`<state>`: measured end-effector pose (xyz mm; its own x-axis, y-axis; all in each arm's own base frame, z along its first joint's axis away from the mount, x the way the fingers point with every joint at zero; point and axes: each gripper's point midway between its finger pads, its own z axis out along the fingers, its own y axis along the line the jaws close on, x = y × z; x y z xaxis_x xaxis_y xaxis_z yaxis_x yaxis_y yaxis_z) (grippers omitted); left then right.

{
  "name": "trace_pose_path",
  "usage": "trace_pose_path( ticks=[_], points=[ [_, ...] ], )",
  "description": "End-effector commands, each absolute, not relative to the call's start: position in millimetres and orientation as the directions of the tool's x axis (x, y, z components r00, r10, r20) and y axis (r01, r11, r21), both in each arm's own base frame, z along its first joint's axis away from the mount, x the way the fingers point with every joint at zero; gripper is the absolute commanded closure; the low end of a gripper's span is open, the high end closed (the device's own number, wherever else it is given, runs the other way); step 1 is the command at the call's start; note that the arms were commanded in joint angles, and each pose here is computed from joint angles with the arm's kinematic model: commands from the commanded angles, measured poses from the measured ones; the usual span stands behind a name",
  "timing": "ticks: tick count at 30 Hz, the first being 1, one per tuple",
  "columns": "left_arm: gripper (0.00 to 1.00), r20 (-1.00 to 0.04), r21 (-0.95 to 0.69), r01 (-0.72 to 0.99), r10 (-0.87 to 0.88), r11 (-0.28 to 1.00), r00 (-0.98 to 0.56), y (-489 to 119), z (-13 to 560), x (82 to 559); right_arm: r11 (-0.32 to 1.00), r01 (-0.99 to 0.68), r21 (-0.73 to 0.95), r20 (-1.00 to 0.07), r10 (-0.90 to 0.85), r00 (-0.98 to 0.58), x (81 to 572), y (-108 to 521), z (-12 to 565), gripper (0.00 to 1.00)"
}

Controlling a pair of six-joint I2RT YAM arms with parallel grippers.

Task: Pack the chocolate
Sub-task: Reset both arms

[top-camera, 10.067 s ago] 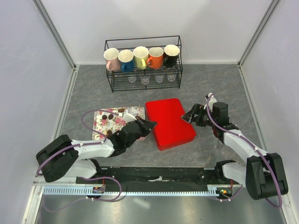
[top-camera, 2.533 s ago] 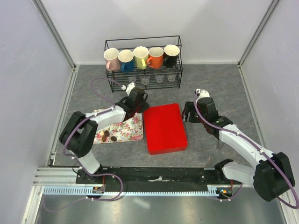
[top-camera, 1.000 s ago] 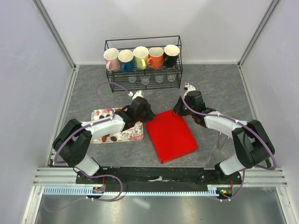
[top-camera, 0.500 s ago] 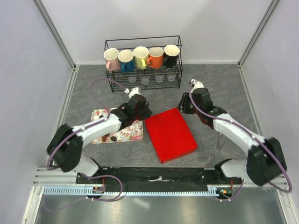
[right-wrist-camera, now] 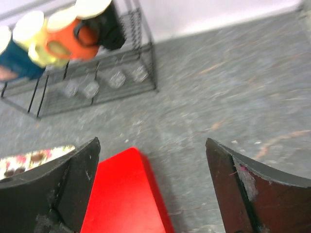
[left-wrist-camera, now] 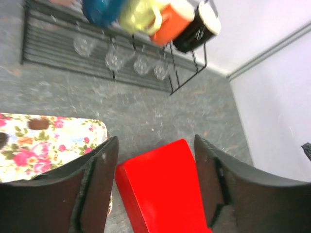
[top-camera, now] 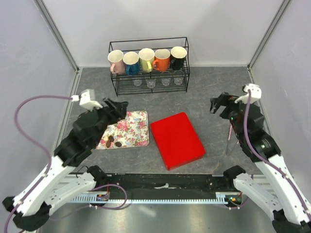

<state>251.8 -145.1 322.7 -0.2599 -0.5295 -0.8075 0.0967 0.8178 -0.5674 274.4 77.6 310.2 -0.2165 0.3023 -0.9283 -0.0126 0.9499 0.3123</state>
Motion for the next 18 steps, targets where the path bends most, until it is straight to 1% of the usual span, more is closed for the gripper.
trace_pose_path(
  ticks=[1,3,4,7,9,12,18],
  points=[
    [0.19,-0.876,-0.467,0.077,-0.449,0.881,-0.177,-96,333,223,0.953,0.136,0.27,-0.954,0.284,-0.097,247,29,340,0.02],
    [0.12,-0.876,-0.477,0.095,-0.464,0.874,-0.129,-79,343,207,0.948,0.161,0.275,-0.957,0.285,-0.044,233,15,350,0.02],
    [0.06,-0.885,-0.462,0.099,-0.451,0.882,-0.113,-73,344,203,0.942,0.19,0.277,-0.958,0.286,-0.019,228,6,354,0.02],
    [0.01,-0.893,-0.45,0.102,-0.448,0.887,-0.046,-51,349,187,0.933,0.22,0.284,-0.959,0.283,0.038,212,-9,361,0.02],
    [0.0,-0.896,-0.444,0.09,-0.444,0.891,-0.017,-41,347,182,0.926,0.231,0.298,-0.955,0.29,0.071,203,-17,363,0.02],
    [0.0,-0.889,-0.452,0.116,-0.458,0.885,0.031,-29,348,169,0.922,0.237,0.305,-0.952,0.289,0.101,195,-23,366,0.02],
    [0.0,-0.849,-0.502,0.095,-0.51,0.86,0.135,3,346,149,0.919,0.247,0.308,-0.95,0.281,0.136,185,-32,363,0.02]
  ],
)
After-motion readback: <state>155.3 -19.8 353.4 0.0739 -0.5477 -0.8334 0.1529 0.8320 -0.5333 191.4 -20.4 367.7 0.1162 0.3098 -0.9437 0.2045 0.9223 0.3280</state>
